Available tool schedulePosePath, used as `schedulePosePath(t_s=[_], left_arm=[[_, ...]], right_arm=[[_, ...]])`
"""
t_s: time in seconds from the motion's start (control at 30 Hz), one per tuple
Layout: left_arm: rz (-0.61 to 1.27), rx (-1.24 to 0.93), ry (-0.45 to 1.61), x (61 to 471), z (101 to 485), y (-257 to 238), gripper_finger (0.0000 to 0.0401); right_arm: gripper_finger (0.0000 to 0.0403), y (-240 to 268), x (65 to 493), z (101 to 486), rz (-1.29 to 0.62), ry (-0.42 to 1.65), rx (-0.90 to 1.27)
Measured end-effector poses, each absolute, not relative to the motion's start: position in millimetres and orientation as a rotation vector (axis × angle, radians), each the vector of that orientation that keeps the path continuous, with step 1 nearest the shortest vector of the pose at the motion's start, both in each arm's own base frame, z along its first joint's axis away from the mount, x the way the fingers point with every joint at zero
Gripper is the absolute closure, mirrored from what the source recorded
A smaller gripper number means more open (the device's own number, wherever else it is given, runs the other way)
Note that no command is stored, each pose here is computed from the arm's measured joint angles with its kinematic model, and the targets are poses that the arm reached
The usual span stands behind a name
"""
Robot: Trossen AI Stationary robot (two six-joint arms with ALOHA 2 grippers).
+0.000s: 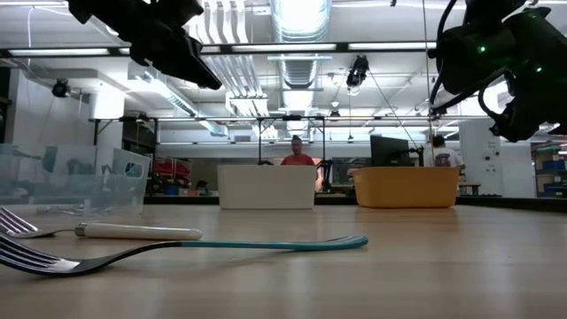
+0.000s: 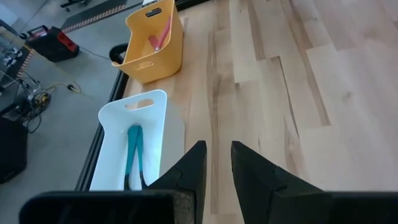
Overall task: Sort silverware by color (type)
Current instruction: Put the right pink fork into the yellow bin
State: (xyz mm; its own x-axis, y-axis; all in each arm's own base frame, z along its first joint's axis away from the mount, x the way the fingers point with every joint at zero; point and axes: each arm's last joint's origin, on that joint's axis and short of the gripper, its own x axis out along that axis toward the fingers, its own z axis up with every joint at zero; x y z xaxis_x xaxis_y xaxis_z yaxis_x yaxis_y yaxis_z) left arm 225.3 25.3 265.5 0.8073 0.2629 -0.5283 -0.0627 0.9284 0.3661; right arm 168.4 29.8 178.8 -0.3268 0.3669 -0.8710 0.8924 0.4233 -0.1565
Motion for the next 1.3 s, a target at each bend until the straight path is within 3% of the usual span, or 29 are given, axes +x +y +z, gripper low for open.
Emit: schedulePosePath(t_s=[0.23, 0.73, 1.3], left_arm=[[0.177, 0.345, 0.611, 225.2, 264.8, 25.2, 0.0345], [0.177, 0.347, 0.608, 226.3, 264.4, 25.4, 0.0345], [0.183, 0.347, 0.589, 227.4, 266.0, 25.5, 0.0345]], right_arm=[[0.0231, 29.1, 166.8, 158.6, -0.843, 1.810, 1.107], [0.0222, 28.7, 151.2, 122.4, -0.834, 1.777, 1.145], [0.0232, 25.1, 213.1, 172.8, -0.737, 1.362, 1.020]])
